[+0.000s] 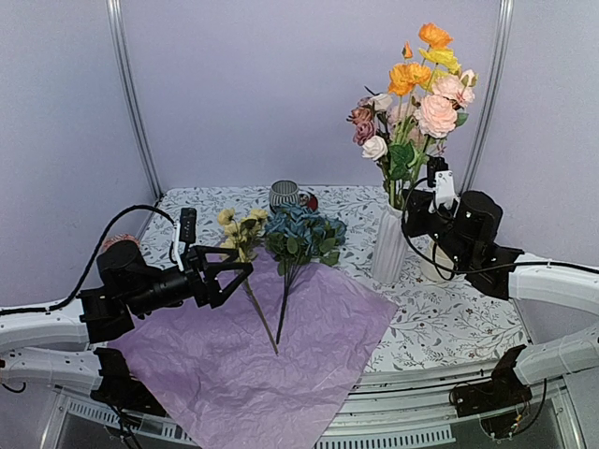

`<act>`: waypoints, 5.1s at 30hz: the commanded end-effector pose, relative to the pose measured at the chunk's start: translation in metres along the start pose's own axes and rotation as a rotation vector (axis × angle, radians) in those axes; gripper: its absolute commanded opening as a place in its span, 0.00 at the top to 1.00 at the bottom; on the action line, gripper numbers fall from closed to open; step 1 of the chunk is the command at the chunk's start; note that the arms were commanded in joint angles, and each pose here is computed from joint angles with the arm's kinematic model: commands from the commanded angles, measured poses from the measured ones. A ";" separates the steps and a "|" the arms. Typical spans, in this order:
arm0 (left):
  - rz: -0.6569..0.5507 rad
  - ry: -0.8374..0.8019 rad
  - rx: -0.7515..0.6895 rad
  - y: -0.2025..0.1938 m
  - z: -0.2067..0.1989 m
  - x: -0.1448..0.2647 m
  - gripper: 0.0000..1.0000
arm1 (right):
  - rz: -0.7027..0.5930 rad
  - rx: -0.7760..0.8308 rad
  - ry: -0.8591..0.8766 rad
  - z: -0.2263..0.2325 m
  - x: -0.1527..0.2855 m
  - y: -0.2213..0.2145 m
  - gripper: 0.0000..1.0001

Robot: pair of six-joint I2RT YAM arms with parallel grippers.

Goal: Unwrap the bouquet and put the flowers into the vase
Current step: Place the fake flower in the vase, then pick up the fake flower from the flattened wrapping paper, then pass from the left arm to the right

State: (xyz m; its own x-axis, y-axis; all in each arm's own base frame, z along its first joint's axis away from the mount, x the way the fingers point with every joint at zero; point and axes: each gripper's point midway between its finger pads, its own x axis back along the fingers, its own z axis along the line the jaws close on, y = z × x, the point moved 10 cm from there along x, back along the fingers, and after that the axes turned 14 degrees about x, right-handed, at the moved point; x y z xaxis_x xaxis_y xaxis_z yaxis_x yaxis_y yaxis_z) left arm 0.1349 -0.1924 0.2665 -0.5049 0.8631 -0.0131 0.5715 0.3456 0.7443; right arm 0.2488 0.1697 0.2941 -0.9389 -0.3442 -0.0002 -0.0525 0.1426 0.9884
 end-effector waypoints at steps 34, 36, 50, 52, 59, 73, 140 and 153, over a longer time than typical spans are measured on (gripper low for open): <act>0.051 0.581 0.343 -0.023 0.086 -0.023 0.22 | 0.282 -0.241 0.308 -0.002 0.063 0.009 0.19; 0.063 0.623 0.385 -0.026 0.096 -0.027 0.22 | 0.305 -0.278 0.359 0.001 0.070 0.004 0.19; 0.134 0.915 0.507 -0.054 0.148 -0.064 0.49 | 0.358 -0.333 0.564 0.035 0.090 -0.034 0.20; 0.142 0.937 0.512 -0.057 0.153 -0.068 0.51 | 0.341 -0.334 0.578 0.038 0.090 -0.033 0.21; 0.169 1.032 0.525 -0.066 0.169 -0.079 0.57 | 0.343 -0.322 0.634 0.055 0.083 -0.039 0.21; 0.013 1.027 0.417 -0.020 0.130 -0.054 0.97 | 0.316 -0.315 0.711 0.077 0.067 -0.037 0.21; -0.114 -0.226 -0.036 0.002 -0.027 -0.007 0.97 | -0.128 -0.265 1.027 0.238 -0.010 0.097 0.74; -0.119 -0.245 -0.072 -0.006 -0.022 0.001 0.35 | -0.104 -0.202 0.975 0.225 -0.003 0.105 0.98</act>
State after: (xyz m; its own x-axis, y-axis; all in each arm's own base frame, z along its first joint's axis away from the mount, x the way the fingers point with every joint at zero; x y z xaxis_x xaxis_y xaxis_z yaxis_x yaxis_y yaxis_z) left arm 0.1235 -0.2074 0.2749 -0.4068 0.8892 -0.2091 0.4914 0.4060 0.7705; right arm 0.1701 0.4043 0.3438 -0.1886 -0.9809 -0.0468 0.0746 -0.0618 0.9953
